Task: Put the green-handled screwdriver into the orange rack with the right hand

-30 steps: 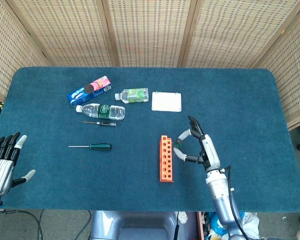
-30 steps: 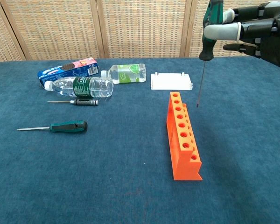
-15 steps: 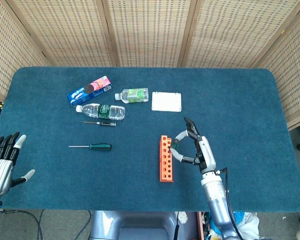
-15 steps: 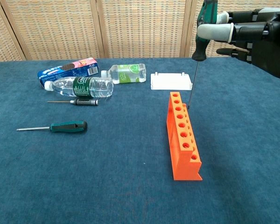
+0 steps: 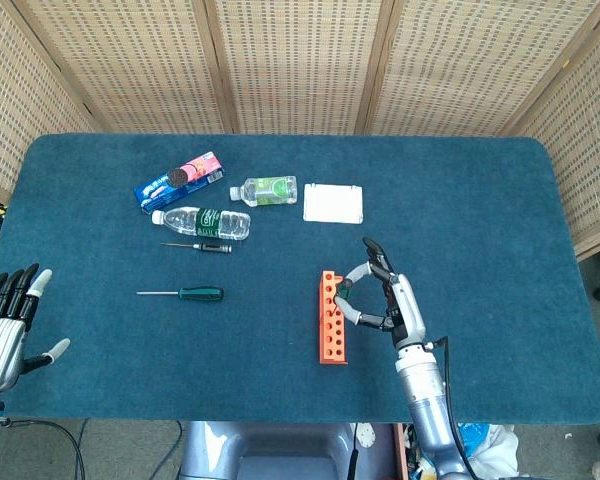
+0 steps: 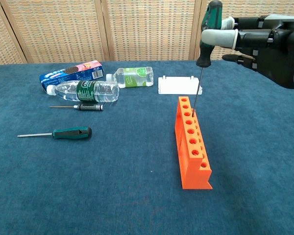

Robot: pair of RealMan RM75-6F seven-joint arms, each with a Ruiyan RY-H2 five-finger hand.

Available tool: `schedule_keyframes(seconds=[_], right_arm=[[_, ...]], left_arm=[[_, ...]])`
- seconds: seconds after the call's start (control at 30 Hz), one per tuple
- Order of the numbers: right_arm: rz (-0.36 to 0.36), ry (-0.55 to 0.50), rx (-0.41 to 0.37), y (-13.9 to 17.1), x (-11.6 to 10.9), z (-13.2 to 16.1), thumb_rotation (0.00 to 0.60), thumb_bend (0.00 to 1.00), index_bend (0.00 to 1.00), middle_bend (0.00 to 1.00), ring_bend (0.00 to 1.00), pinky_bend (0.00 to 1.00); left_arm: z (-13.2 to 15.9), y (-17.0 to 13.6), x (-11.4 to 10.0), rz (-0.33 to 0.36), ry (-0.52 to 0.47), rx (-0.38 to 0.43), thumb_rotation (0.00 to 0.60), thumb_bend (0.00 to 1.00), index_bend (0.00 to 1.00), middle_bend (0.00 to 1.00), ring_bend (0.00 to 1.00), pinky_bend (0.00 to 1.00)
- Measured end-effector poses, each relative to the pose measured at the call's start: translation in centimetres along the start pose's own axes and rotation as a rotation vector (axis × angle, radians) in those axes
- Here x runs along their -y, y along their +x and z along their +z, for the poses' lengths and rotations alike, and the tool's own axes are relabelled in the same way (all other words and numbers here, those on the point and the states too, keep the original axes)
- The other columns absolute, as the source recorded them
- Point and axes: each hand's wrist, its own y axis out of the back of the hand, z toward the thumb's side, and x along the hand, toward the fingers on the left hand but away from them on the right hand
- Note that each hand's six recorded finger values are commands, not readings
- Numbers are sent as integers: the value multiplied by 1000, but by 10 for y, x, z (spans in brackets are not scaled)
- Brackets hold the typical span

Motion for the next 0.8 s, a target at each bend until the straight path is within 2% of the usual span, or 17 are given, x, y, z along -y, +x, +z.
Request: schedule_keyframes(seconds=[0.8], right_arm=[[6,-7,25,-4,3,-15,600,250,665,47,0,0]], left_arm=[[0,0,1,-4,3,0,600,0,0,0,0,0]])
